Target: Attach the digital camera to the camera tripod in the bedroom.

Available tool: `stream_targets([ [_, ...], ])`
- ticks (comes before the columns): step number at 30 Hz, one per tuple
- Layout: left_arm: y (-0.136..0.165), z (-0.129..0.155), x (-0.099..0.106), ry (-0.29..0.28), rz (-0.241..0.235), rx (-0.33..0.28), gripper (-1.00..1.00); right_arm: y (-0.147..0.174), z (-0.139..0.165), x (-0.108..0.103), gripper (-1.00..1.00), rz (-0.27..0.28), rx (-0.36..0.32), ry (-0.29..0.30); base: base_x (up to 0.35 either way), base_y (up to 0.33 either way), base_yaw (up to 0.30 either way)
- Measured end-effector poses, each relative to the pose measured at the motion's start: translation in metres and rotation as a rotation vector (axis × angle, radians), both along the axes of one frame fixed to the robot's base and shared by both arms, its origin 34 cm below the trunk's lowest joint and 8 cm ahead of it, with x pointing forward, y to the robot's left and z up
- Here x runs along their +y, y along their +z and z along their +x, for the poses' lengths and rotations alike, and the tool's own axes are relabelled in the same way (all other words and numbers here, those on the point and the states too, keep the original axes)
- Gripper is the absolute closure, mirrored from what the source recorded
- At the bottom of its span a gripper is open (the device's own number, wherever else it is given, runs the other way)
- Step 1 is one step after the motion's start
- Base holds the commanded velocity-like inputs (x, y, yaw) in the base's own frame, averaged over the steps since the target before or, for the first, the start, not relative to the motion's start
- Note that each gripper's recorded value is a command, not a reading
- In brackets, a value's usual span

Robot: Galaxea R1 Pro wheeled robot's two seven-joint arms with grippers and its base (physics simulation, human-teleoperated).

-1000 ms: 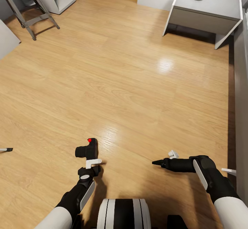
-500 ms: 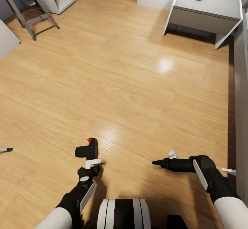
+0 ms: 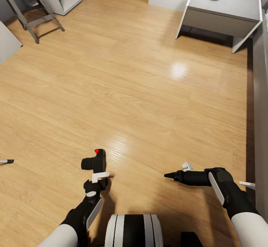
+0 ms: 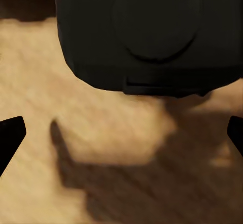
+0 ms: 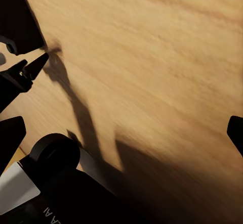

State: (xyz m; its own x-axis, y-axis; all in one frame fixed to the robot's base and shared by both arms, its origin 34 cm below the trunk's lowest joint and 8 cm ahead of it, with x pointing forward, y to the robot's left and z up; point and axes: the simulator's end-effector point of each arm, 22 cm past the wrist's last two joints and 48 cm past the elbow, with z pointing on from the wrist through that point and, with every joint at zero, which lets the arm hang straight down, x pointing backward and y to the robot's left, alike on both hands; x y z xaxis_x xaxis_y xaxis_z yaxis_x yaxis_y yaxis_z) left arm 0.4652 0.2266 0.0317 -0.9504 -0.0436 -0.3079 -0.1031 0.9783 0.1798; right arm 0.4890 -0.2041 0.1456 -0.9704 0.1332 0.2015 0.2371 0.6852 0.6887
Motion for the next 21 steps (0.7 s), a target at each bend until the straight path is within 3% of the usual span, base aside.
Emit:
stream_targets([
  [6,-0.0010,-0.0025,-0.0025,-0.076,0.022,0.005,-1.00,0.0001,0.0002,0.0003,-1.00,0.001,0.000,0.000,0.000,0.000,0.000],
  [21,0.0005,0.0013,-0.0023,-0.084,0.029,-0.016,-1.00,0.0000,0.0001,-0.0001,-1.00,0.000,0.000,0.000,0.000,0.000,0.000],
])
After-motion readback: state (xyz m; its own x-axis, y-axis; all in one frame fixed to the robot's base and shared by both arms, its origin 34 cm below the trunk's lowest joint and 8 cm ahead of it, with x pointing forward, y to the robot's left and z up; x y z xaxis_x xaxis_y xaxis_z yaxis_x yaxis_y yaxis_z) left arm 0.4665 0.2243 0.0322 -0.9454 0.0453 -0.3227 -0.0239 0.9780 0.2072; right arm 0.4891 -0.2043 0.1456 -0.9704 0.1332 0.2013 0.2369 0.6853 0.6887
